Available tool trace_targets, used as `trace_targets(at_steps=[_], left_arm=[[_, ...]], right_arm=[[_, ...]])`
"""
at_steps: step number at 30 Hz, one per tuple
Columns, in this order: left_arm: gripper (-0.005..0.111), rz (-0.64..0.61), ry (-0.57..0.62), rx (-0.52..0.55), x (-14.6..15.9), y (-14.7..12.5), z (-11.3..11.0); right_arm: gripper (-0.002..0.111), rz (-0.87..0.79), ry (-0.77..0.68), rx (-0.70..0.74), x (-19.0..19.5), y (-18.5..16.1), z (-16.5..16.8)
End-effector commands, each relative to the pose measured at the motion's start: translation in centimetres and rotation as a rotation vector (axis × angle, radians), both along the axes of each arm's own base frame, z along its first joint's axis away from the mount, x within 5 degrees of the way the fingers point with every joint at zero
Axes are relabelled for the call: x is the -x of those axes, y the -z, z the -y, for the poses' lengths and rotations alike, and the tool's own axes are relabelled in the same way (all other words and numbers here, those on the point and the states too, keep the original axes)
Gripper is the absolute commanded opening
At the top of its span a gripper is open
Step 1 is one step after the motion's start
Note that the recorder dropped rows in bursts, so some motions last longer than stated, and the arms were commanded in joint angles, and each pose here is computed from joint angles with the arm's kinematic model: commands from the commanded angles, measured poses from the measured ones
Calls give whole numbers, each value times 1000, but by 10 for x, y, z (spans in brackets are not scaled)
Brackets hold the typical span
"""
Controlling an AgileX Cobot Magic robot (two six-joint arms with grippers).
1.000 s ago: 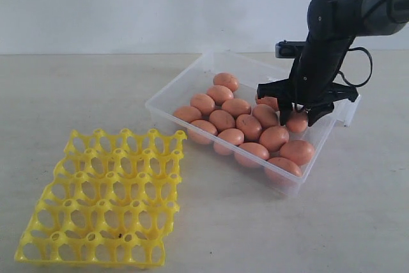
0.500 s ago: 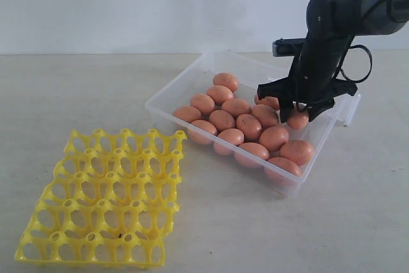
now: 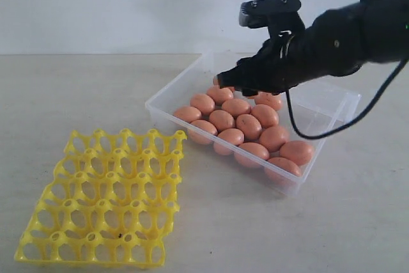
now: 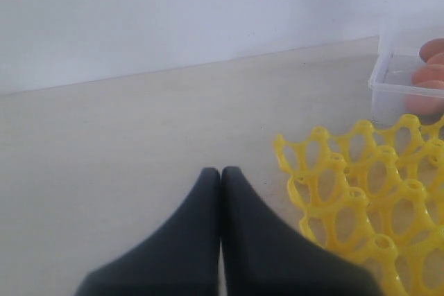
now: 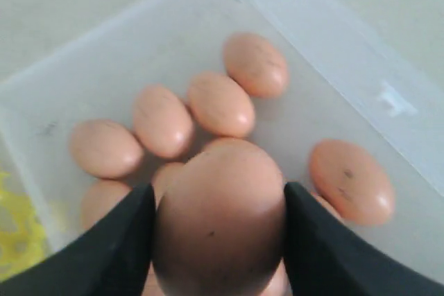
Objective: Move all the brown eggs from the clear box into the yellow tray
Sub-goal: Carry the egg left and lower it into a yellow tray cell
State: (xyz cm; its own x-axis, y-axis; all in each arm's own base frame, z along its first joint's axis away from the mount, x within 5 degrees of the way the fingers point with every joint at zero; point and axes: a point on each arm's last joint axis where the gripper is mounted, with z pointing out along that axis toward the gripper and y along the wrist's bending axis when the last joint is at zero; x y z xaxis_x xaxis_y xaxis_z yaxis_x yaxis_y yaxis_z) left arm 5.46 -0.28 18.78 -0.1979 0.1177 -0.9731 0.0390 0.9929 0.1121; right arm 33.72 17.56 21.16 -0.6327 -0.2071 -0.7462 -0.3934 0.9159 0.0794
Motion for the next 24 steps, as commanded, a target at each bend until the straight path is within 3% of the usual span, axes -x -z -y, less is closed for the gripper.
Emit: trace_targets(at_steps=[1,7,11,14,17,24], left_arm=[[-4,8,3,-5,0,0,0],[-4,8,3,-5,0,0,0],[-4,8,3,-5,0,0,0],[-4,8,3,-5,0,0,0],[-4,8,3,-5,0,0,0],[-4,8,3,-5,0,0,0]], right_arm=[[0,216,-118,-122,29,10,-28],[0,571,-346,-395,55,-4,-102],[0,388,-351,-418,24,14,-150],[0,296,-512,-391,8,28,-188],[0,227,-627,-431,9,47,-203],[0,200,-673,-475,6,66,-213]])
